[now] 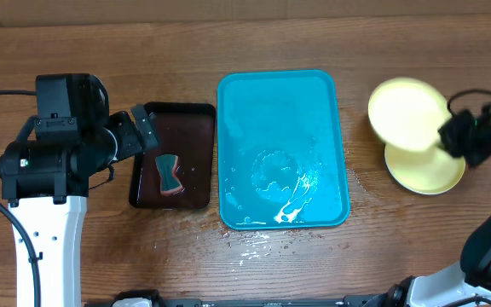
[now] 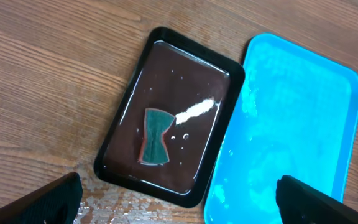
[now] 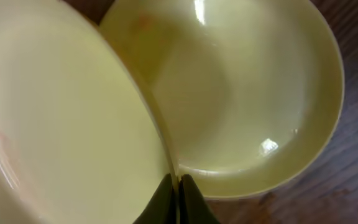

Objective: Clean dirty plates on tray and stack at the side
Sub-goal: 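Carry the yellow plate right and stack it on the plate stack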

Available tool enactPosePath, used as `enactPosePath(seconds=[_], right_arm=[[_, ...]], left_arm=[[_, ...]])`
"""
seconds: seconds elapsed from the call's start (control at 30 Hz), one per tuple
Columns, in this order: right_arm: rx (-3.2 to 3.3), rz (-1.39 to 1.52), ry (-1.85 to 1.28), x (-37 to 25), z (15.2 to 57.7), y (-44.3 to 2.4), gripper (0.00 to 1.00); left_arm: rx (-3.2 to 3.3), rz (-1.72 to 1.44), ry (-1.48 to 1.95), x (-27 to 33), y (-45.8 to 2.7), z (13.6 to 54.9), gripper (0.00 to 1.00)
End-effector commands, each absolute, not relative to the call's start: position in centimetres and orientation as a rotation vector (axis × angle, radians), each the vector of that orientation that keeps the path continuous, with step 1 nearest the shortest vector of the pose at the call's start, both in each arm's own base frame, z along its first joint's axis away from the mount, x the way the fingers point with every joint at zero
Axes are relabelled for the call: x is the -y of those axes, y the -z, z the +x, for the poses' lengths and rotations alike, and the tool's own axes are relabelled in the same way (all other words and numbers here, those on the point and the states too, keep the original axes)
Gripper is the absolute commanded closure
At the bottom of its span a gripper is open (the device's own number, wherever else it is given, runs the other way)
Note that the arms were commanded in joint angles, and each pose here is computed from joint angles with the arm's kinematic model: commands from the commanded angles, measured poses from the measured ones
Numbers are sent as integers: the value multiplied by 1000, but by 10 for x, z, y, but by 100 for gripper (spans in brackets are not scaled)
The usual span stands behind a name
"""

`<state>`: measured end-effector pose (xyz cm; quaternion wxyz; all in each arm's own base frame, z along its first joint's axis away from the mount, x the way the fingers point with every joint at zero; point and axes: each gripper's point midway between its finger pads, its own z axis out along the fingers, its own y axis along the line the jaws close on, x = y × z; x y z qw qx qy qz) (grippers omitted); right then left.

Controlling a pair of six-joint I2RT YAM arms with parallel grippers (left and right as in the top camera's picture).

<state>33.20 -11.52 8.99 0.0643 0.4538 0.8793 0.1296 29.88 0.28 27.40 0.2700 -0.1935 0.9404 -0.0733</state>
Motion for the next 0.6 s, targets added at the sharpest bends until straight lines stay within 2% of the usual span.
enactPosePath(seconds=[0.0, 0.13, 0.3, 0.33, 0.43, 0.5, 0.57], right_arm=[[-2626, 1466, -346, 120, 314, -63, 96], [-2568, 1592, -149, 148, 298, -55, 96], [-2506, 1717, -138, 161, 286, -55, 94], [-2506, 1726, -137, 162, 284, -54, 90], [-2539, 1739, -141, 158, 277, -54, 46], [-2569, 1715, -158, 155, 275, -58, 37], [-2600, 1625, -197, 150, 281, -68, 34]], left_arm=[[-2521, -488, 174, -6, -280, 301, 0], [-2533, -476, 168, -6, -278, 298, 0], [-2550, -449, 158, -6, -276, 297, 0], [-2551, -449, 158, -6, -276, 298, 0], [-2552, -449, 159, -6, -275, 300, 0], [-2554, -450, 158, -6, -274, 301, 0], [-2557, -436, 154, -6, -274, 301, 0]])
